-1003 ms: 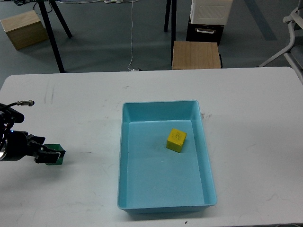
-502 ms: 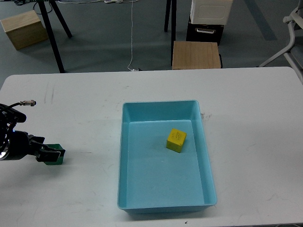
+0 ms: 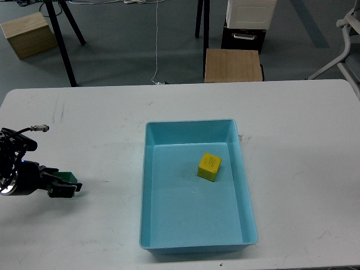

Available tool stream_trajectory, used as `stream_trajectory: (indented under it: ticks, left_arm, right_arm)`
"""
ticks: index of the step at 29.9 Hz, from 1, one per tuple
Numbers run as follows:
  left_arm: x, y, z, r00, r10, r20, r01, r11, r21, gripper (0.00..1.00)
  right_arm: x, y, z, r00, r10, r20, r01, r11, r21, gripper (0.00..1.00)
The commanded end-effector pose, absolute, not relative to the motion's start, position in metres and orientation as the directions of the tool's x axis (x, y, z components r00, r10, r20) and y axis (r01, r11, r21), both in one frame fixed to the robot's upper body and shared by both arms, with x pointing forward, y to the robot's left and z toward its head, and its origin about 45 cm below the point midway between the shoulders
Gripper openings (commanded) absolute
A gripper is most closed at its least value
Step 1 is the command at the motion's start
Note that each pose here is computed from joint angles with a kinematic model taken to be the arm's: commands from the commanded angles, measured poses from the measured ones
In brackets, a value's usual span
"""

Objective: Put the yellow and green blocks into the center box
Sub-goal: 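Close the left gripper around the green cube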

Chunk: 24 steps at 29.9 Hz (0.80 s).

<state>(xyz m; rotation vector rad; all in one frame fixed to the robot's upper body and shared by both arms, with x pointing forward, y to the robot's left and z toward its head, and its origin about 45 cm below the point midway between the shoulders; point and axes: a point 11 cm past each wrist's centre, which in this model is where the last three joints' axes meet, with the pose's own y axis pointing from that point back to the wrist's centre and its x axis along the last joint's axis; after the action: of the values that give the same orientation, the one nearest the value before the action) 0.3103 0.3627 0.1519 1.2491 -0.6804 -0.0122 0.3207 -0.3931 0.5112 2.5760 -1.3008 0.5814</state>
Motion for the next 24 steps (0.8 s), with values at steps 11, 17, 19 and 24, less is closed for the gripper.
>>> stream_trajectory:
  ticks: [11,17,19,24]
  left_arm:
    - [0.301,0.350,0.141,0.804,-0.375,0.462,-0.314,0.391,0.865,0.49]
    - [0.307,0.350,0.148,0.797,-0.363,0.483,-0.333,0.403,0.853,0.47]
    - [0.308,0.350,0.150,0.794,-0.365,0.486,-0.336,0.402,0.852,0.43]
    - [0.308,0.350,0.153,0.790,-0.367,0.490,-0.337,0.409,0.848,0.37]
  right_arm:
    - [0.321,-0.394,0.509,0.536,-0.728,0.427,-0.807,-0.590,0.006,0.98]
    - [0.321,-0.394,0.509,0.537,-0.726,0.429,-0.806,-0.592,0.008,0.98]
    - [0.321,-0.393,0.509,0.540,-0.725,0.429,-0.804,-0.595,0.007,0.98]
    - [0.320,-0.393,0.509,0.538,-0.725,0.430,-0.805,-0.594,0.005,0.98]
